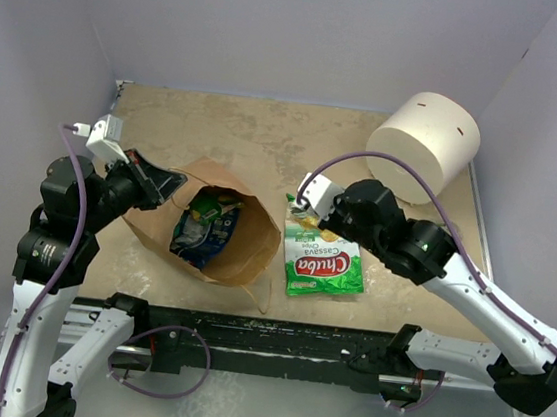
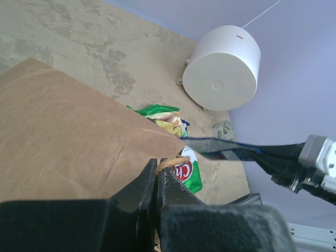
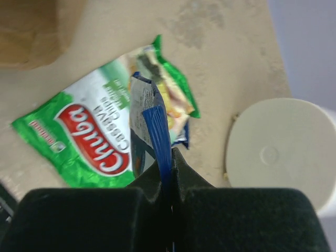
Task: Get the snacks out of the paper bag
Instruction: Place the snack at the center of the board.
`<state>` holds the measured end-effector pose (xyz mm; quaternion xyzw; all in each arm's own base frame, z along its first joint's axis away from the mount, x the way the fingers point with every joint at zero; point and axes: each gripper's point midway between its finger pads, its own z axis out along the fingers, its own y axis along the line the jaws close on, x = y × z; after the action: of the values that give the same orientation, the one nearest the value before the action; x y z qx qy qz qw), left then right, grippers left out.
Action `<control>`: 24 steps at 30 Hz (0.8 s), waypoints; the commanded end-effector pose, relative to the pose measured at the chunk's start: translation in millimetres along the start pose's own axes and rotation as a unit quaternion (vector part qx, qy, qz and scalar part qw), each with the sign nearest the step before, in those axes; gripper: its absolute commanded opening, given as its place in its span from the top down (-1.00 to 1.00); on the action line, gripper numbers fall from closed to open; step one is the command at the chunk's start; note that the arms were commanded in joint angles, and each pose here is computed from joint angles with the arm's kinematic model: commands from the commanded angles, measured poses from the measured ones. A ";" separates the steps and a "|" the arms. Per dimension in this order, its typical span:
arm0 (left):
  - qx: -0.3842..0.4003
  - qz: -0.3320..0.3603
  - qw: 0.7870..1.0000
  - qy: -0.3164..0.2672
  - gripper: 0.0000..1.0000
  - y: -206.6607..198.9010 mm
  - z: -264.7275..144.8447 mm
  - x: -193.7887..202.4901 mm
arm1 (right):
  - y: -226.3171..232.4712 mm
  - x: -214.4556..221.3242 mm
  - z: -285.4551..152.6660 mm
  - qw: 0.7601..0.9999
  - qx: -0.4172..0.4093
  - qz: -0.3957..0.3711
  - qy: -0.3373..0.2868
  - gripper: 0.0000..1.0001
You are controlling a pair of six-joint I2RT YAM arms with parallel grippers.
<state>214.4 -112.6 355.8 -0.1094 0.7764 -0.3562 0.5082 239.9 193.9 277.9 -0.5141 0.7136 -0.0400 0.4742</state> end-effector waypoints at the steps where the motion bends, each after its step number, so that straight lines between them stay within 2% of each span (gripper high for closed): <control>1: 0.004 0.009 0.999 -0.038 1.00 -7.1 -3.5 -17.9 | 57.7 11.1 -1.4 0.988 -0.152 -0.021 0.008 1.00; 5: 0.000 0.010 0.999 -0.038 1.00 -6.4 -5.5 -18.1 | 81.3 17.8 0.2 0.976 -0.213 -0.021 0.028 1.00; 17: 0.002 0.001 1.000 -0.031 1.00 -7.7 -4.6 -16.3 | 78.0 38.7 17.0 0.976 -0.211 -0.015 0.048 1.00; 24: 0.000 0.000 1.000 -0.021 1.00 -6.7 -1.5 -14.1 | 86.3 41.4 23.0 0.970 -0.237 -0.011 0.046 1.00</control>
<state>217.0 -108.4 350.4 -0.1217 0.7822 -0.3438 0.5051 196.8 202.5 190.5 -0.6064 0.7314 0.0766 0.3023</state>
